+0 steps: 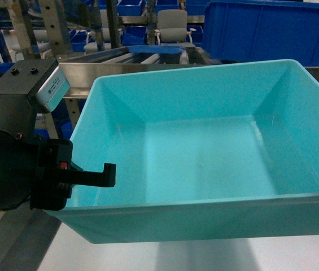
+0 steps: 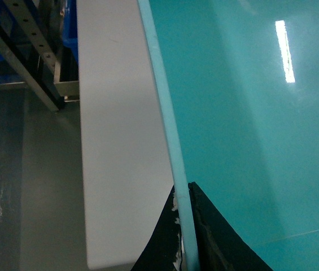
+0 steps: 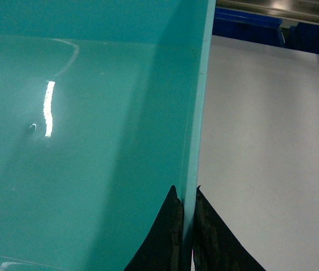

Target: Organize blue bins on left shelf correctly

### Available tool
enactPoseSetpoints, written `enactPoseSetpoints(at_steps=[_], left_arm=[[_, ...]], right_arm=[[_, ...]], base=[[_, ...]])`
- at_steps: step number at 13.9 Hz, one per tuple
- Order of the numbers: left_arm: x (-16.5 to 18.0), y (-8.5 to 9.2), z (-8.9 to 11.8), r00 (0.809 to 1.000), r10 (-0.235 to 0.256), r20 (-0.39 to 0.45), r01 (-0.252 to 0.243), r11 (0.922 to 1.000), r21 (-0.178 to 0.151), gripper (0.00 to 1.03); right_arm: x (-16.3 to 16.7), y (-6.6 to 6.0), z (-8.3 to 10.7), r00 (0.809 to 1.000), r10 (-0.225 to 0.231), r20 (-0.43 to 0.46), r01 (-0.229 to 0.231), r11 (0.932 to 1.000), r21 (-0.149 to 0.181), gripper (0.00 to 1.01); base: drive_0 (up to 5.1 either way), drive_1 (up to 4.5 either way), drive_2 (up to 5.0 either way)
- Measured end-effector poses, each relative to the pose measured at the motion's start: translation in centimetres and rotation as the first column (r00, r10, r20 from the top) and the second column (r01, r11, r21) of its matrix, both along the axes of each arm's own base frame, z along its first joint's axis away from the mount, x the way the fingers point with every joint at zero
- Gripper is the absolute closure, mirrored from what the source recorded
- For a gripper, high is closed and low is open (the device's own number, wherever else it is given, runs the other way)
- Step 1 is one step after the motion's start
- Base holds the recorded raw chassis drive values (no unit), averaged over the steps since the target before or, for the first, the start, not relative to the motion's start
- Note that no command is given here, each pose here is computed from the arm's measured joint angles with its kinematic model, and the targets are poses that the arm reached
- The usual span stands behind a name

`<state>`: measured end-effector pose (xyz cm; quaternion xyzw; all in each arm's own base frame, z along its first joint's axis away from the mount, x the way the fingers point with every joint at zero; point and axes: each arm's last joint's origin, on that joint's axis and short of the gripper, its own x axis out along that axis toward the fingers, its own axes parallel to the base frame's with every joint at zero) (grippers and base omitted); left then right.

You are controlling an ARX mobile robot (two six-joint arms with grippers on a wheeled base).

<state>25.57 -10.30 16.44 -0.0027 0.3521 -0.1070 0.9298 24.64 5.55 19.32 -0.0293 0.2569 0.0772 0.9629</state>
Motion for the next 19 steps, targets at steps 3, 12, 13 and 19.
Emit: enactPoseSetpoints(at_steps=[3,12,13,19], left_arm=[[0.00,0.00,0.00,1.000,0.000,0.000,0.000,1.0000,0.000,1.01],[0.00,0.00,-0.01,1.000,0.000,-0.001,0.000,1.0000,0.001,1.01],[0.01,0.00,0.01,1.000,0.000,0.002,0.000,1.0000,-0.001,1.01],[-0.02,-0.01,-0.01,1.000,-0.001,-0.002,0.001,1.0000,0.000,1.01]], right_arm=[[-0.01,0.00,-0.01,1.000,0.000,-0.001,0.000,1.0000,0.000,0.99],[-0.02,0.00,0.01,1.000,0.000,0.000,0.000,1.0000,0.000,0.99],[-0.03,-0.01,0.04,1.000,0.000,0.001,0.000,1.0000,0.000,0.99],[-0.04,-0.01,0.05,1.000,0.000,0.000,0.000,1.0000,0.000,0.99]], base=[[-4.7,3.80,0.7],[-4.9,2.98,1.7],[-4.6,3.99,0.6],[-4.6,4.01,0.6]])
